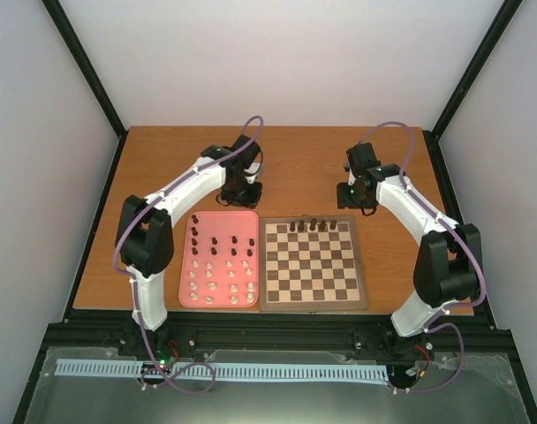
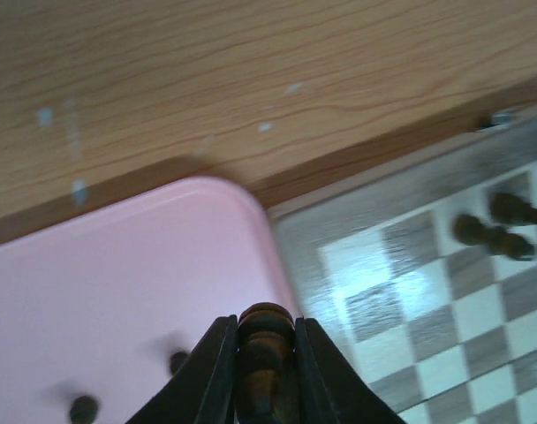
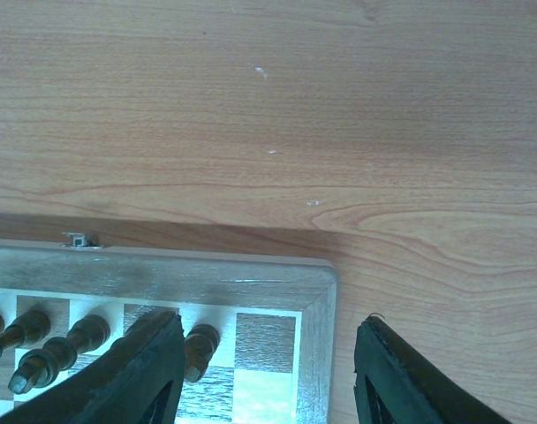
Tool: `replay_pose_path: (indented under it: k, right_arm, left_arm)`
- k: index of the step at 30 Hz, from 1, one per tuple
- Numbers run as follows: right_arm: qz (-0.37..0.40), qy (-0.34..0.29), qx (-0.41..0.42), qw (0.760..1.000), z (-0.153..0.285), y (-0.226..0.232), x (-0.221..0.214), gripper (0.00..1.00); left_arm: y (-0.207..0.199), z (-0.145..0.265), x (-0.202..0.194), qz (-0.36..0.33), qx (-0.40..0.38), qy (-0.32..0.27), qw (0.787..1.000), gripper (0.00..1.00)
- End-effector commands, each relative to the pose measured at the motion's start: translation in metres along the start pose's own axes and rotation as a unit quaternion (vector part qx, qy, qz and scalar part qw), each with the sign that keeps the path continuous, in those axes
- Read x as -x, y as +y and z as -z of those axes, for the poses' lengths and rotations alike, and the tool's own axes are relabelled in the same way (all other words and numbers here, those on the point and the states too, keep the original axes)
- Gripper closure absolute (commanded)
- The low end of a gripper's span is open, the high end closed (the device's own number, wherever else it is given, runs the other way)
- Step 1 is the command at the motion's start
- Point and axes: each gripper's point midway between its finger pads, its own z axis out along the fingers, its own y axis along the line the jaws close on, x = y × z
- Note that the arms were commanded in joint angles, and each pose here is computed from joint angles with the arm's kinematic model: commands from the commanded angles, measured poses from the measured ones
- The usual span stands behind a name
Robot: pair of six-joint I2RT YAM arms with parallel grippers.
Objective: Set up the chess pieces on the board
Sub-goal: Place the chess piece on the chessboard.
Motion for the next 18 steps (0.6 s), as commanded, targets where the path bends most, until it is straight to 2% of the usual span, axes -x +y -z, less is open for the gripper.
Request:
replay_pose_path:
  k: [1,8,18]
  right_arm:
    - [-0.003,-0.011,-0.006,1.0,0.004,-0.008,0.012,0.48]
    - [0.004,-0.014,0.0,1.0,0.007,-0.006,0.012,0.48]
    - [-0.007,-0.012,0.001,1.0,0.004,-0.017,0.007,0.48]
  left_arm:
    - [-0.039,-0.009,0.002,-0.021,-0.018,0.019,0.999,0.92]
    - [-0.081,-0.031,-0.006,-0.054,-0.033,0.044,0.997,0.92]
    - [-0.096,-0.051,-0.019,-0.063,-0.039,0.068,0.995,0.92]
